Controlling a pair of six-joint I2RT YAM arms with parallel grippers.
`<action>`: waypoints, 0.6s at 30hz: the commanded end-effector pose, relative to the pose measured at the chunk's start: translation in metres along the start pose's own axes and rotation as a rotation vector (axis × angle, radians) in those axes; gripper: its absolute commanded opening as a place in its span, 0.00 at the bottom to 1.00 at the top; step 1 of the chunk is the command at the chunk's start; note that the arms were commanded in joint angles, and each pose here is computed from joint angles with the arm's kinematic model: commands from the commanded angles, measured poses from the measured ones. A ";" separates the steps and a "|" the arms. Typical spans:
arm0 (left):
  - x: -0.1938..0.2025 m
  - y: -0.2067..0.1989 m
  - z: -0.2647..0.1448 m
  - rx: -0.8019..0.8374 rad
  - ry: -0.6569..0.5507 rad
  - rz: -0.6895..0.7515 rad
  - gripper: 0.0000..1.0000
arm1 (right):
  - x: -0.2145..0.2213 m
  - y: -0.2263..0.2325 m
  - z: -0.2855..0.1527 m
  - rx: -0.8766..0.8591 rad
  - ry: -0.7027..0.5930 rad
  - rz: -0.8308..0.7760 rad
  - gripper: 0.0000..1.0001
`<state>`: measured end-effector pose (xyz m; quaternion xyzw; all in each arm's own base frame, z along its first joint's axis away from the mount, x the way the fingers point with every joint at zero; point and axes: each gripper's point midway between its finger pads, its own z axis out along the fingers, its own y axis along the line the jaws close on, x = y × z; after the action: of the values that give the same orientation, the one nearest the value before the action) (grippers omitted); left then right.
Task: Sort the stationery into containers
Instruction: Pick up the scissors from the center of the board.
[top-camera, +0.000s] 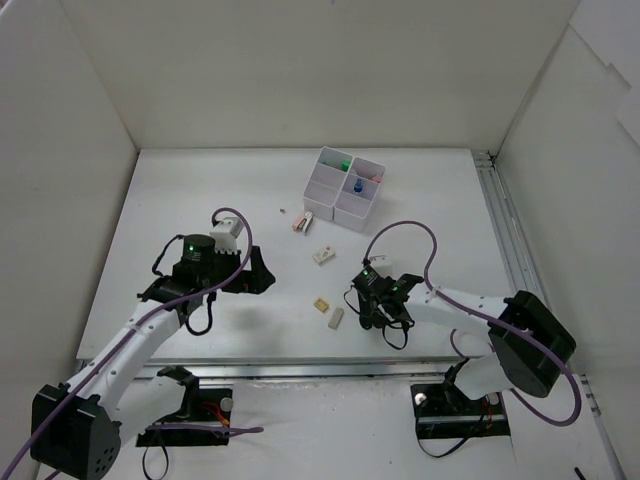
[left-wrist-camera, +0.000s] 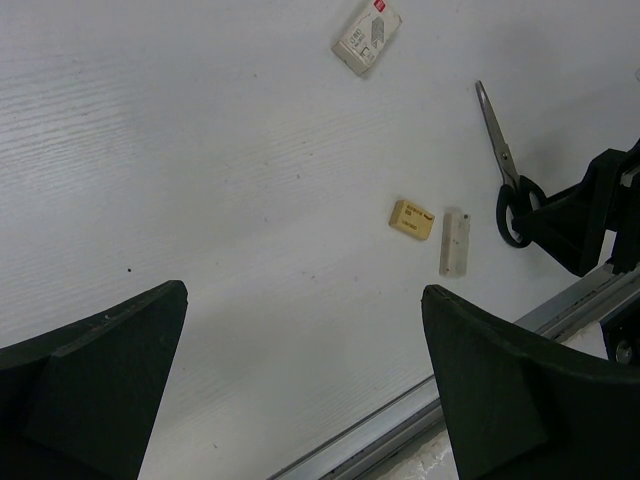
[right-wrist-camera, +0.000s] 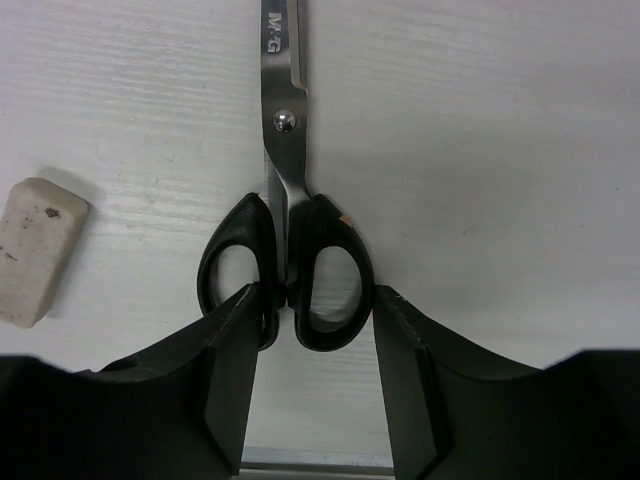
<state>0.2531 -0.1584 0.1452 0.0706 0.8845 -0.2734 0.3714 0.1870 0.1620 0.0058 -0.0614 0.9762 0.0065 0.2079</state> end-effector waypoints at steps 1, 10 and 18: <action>-0.013 -0.006 -0.002 0.013 -0.039 0.014 0.99 | 0.001 -0.005 0.003 0.048 -0.003 0.023 0.43; -0.013 -0.007 0.000 0.010 -0.032 0.017 0.99 | -0.008 -0.005 0.002 0.062 -0.030 0.008 0.21; -0.018 -0.008 -0.003 0.009 -0.052 0.032 0.99 | -0.088 0.005 -0.067 -0.002 -0.277 -0.162 0.21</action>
<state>0.2521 -0.1597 0.1422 0.0726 0.8871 -0.2705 0.3669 0.2069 0.1662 0.0420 -0.1027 0.9611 0.0016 0.2563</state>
